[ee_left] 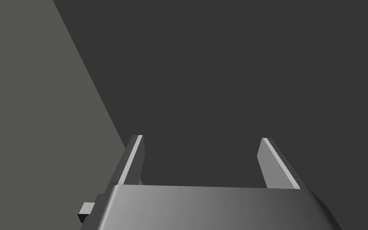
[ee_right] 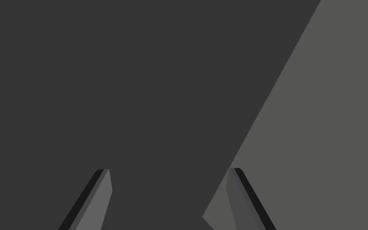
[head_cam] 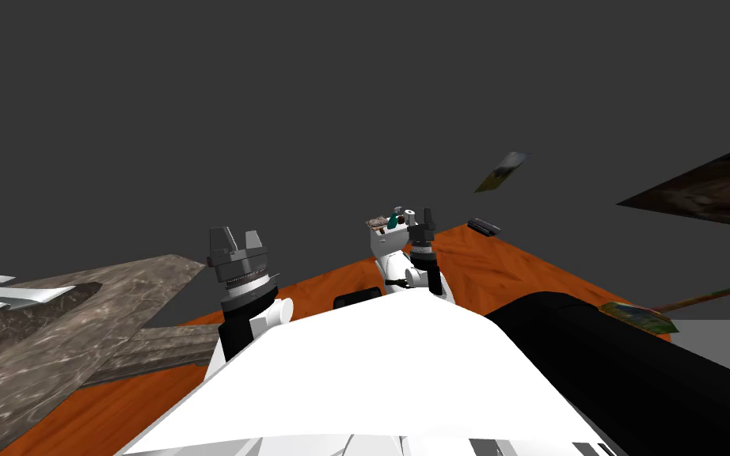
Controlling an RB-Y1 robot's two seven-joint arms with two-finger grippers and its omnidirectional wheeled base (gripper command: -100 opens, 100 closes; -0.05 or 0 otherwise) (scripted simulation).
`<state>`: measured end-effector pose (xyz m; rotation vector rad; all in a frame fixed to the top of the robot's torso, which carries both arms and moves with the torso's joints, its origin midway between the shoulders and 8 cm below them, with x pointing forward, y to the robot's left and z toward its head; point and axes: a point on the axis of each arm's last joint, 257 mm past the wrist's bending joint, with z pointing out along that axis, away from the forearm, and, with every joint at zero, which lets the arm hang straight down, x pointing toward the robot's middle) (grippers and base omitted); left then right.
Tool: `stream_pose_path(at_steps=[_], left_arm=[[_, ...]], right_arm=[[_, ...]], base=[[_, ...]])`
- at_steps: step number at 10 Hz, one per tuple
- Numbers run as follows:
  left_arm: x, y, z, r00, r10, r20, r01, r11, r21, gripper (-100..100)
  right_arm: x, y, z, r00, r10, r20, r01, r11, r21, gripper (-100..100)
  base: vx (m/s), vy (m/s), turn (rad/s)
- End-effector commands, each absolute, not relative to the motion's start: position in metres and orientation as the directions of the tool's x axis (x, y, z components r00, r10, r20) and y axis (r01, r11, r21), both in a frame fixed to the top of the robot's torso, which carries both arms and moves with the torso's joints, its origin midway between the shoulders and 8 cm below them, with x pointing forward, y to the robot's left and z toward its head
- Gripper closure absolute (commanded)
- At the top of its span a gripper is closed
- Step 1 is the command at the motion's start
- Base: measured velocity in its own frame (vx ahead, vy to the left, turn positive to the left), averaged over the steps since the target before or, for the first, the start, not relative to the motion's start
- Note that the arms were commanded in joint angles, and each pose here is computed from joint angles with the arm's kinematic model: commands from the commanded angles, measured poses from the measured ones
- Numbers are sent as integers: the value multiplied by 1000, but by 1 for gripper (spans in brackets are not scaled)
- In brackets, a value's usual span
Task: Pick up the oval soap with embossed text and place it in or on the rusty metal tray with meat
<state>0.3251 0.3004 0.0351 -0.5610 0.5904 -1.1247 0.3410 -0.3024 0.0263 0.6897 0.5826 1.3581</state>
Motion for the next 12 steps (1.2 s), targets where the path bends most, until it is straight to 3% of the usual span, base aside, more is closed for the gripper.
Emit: stream_pose_path(at_steps=[1, 9, 12], left_arm=[[325, 300, 35, 315, -937, -150, 656, 329, -679, 0], [325, 300, 35, 315, -937, -150, 656, 329, -679, 0], [325, 300, 35, 315, -937, -150, 656, 329, -679, 0]], right_arm=[[345, -299, 19, 114, 993, -11, -655, 83, 751, -100], [368, -276, -85, -27, 985, -173, -431, 145, 891, -100], [363, -270, -162, -117, 965, -235, -264, 198, 944, -100]], base=[[-5, 13, 24], [-19, 79, 50], [-20, 110, 83]])
